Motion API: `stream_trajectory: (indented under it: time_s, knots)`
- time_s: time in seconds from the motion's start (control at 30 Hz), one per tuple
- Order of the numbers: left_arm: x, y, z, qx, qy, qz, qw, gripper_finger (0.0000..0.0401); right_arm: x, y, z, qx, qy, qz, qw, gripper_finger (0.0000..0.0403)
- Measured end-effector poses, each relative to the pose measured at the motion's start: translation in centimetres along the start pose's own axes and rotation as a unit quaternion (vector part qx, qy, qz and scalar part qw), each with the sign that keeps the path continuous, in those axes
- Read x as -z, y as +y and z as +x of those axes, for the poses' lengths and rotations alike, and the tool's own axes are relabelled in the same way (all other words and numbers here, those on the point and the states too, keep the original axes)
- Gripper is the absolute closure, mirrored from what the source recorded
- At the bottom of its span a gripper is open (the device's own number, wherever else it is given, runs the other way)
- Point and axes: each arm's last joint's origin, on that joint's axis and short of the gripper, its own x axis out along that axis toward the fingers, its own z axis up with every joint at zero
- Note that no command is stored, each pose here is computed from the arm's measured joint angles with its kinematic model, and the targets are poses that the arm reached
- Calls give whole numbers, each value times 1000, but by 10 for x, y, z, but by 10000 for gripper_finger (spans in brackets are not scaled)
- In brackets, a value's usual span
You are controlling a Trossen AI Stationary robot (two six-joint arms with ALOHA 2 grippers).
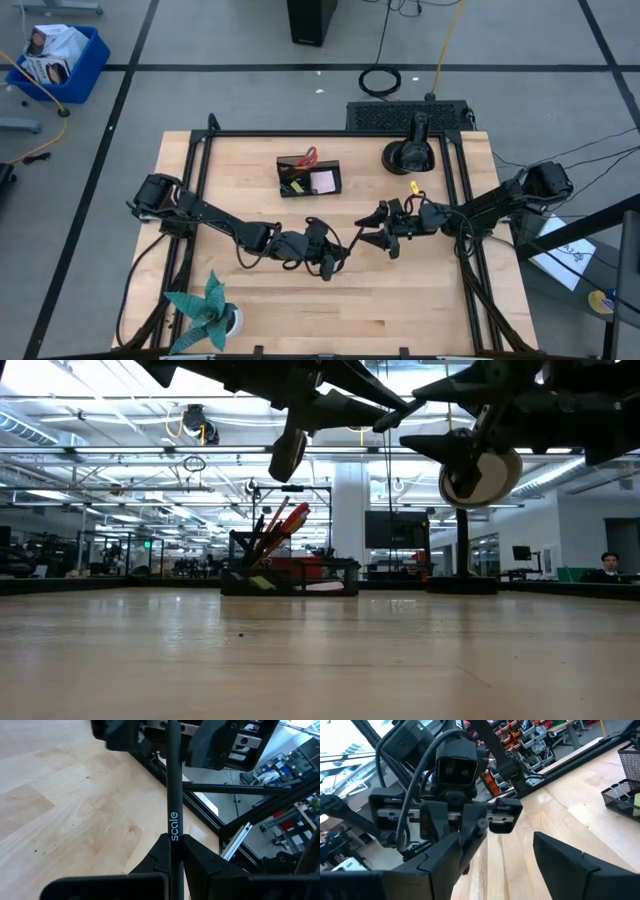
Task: Pick and place office supplies into organizer
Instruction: Put the black pen into the black desk organizer
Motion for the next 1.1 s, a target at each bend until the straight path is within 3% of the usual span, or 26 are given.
stream_trajectory:
  time_s: [0.47,1.1]
  knots:
    - [0,0,0,0,2,1,1000,375,6,-1,23,-6,21,-3,1000,181]
    - [1,0,0,-2,0,7,1000,375,2,5,22,-59,19,-21,998,375]
